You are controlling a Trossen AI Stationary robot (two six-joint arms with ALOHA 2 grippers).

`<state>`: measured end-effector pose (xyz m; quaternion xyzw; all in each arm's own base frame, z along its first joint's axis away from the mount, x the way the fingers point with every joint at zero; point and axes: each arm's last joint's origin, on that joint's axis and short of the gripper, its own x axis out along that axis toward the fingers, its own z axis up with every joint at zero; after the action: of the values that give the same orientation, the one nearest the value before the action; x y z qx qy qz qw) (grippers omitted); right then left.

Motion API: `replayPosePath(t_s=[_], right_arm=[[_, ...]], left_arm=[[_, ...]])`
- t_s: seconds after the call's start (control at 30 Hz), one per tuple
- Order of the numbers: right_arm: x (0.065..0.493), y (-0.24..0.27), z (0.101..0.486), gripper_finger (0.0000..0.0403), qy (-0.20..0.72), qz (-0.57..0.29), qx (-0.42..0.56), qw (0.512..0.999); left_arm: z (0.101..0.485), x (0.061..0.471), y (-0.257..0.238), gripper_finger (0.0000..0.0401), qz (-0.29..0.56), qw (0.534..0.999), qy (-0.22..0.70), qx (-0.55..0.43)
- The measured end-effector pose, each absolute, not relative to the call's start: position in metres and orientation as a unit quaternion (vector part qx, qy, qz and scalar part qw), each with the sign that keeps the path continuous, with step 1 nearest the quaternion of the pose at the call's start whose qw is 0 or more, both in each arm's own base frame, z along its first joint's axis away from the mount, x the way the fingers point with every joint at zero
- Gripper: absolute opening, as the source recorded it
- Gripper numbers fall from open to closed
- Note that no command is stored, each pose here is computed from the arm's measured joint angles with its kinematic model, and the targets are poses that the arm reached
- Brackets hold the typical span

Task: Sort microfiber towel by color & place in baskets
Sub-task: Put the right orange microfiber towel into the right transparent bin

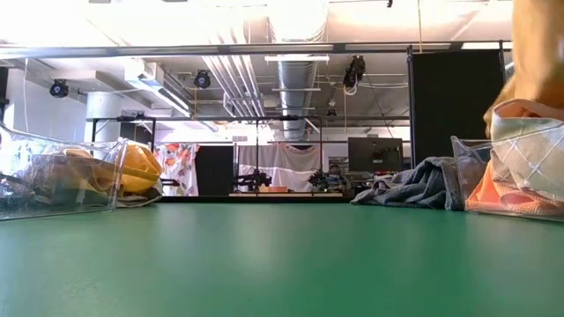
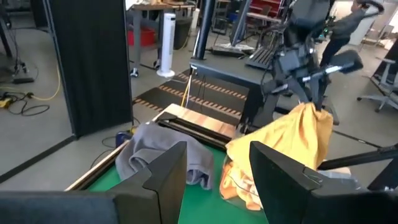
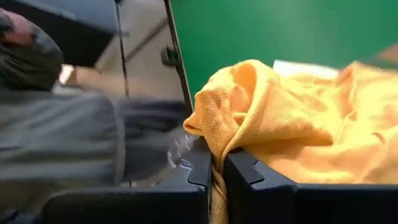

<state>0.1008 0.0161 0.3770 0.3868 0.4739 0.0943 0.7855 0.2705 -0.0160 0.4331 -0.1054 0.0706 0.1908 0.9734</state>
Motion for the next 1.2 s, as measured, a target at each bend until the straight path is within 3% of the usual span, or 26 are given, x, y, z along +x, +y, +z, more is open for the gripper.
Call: replayPosePath(t_s=[0.27,0.63,0.9,1.0,1.2], right_arm=[[0.132,0.044,0.317,0.0012,0.562,0.094,0.392,0.722],[0.142,0.094,0.262,0.0013,0.607,-0.132,0.342,0.705],[0.166,0.131,0.213,0.0017,0.637,-0.172,0.322,0.679],[0.171,0.136,0.204,0.0043,0.647,-0.178,0.305,0.676],[0.195,0.141,0.200,0.0142,0.629,-0.143,0.284,0.710]], left_arm=[[0.418,0.295,-0.019,0.0160,0.173,0.976,0.087,-0.102],[0.425,0.288,-0.019,0.0160,0.169,0.979,0.077,-0.082],[0.426,0.284,-0.019,0.0160,0.159,0.980,0.083,-0.081],[0.426,0.285,-0.020,0.0160,0.144,0.983,0.087,-0.075],[0.431,0.277,-0.019,0.0160,0.139,0.985,0.080,-0.058]])
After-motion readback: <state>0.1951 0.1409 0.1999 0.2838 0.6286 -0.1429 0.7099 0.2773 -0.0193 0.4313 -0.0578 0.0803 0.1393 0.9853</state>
